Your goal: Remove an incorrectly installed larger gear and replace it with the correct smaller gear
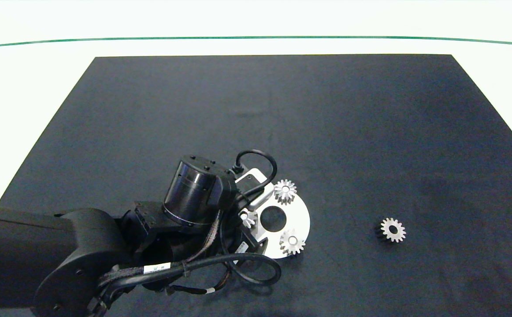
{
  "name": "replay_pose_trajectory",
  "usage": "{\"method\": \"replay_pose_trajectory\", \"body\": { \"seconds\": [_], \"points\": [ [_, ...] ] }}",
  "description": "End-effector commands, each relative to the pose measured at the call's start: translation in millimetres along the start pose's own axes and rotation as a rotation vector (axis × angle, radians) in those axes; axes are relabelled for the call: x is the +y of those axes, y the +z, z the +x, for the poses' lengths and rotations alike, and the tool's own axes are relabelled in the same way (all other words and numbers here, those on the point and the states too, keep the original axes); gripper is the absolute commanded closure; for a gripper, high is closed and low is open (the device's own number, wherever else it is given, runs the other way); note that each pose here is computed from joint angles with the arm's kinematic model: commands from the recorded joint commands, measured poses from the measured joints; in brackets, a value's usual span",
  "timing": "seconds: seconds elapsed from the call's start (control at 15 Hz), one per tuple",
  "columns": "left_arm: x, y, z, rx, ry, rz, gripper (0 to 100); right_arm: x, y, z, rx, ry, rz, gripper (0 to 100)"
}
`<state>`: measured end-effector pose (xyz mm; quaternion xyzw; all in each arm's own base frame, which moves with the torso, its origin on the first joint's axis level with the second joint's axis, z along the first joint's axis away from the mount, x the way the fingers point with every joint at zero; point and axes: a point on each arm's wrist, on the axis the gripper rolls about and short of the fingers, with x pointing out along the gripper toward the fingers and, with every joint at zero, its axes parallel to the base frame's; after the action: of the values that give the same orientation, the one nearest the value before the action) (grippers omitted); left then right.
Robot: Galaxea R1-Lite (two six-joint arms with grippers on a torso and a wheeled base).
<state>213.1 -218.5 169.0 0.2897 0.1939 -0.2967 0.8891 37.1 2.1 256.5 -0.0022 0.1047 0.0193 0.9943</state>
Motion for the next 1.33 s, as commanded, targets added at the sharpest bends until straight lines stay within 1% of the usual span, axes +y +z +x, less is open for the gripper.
{"method": "replay_pose_trajectory", "body": {
  "seconds": [0.07, 0.2, 0.87, 1.33],
  "points": [
    [1.1, 3.4, -0.2, -0.003, 0.002, 0.0, 14, 0.0, -0.2, -0.7, -0.001, 0.002, 0.0, 0],
    [1.1, 5.4, 2.1, -0.004, 0.003, -0.001, 19, 0.0, -0.2, -0.7, -0.001, 0.0, 0.0, 0],
    [2.3, -0.8, 8.9, 0.029, 0.006, -0.006, 38, 0.0, -0.2, -1.1, -0.003, 0.002, 0.0, 0],
    [2.4, -0.2, 9.3, 0.027, 0.006, -0.006, 52, 0.1, -0.2, -0.7, -0.001, 0.003, 0.001, 0]
  ]
}}
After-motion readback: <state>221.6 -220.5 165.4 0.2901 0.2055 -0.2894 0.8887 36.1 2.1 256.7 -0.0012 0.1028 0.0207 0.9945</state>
